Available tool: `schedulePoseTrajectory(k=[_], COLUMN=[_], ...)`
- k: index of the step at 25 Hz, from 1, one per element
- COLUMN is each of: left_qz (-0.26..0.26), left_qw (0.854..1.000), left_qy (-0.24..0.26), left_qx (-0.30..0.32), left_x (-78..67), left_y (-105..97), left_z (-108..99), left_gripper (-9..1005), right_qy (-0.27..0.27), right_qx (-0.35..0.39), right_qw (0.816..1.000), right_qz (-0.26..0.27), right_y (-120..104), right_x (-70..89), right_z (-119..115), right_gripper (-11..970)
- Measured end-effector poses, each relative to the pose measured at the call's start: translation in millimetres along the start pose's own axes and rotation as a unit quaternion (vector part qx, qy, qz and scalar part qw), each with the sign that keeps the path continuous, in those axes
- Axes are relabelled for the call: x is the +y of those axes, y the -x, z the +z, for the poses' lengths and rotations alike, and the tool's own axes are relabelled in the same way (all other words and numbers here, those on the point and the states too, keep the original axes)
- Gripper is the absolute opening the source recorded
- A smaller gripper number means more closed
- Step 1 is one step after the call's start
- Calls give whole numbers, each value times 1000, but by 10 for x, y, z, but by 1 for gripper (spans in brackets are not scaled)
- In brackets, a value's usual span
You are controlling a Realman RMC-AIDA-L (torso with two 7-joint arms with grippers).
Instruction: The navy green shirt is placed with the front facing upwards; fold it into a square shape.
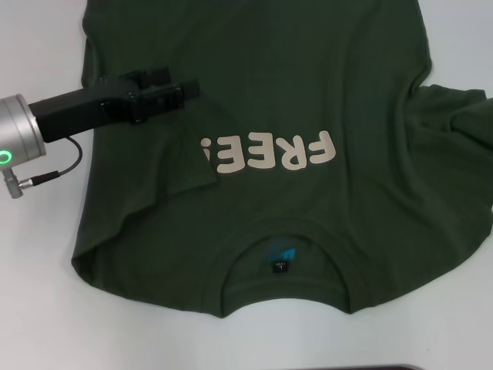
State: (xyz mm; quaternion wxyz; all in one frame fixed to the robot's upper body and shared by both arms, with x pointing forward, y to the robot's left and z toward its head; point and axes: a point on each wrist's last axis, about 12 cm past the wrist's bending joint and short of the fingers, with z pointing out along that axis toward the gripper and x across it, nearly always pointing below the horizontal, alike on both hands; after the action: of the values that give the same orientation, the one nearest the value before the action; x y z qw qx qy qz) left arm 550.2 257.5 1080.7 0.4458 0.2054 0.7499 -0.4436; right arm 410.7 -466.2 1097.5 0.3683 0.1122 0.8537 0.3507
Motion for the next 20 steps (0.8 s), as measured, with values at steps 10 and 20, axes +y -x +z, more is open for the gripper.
schedulePoseTrajectory(k=[10, 20], left_qz=[-20, -18], left_qw=[1000, 1000], left_qy=[-10, -12], left_qx=[4, 13], left_x=[-29, -41], left_y=[-32, -87], left_z=[73, 68], left_gripper=[796, 797], right_qy=[-26, 23], right_qx=[0, -12], right_qw=[996, 995], right_qz=[83, 100], right_y=[164, 279], right_x=[-27, 64], right_z=[-93, 321], right_gripper=[914, 912])
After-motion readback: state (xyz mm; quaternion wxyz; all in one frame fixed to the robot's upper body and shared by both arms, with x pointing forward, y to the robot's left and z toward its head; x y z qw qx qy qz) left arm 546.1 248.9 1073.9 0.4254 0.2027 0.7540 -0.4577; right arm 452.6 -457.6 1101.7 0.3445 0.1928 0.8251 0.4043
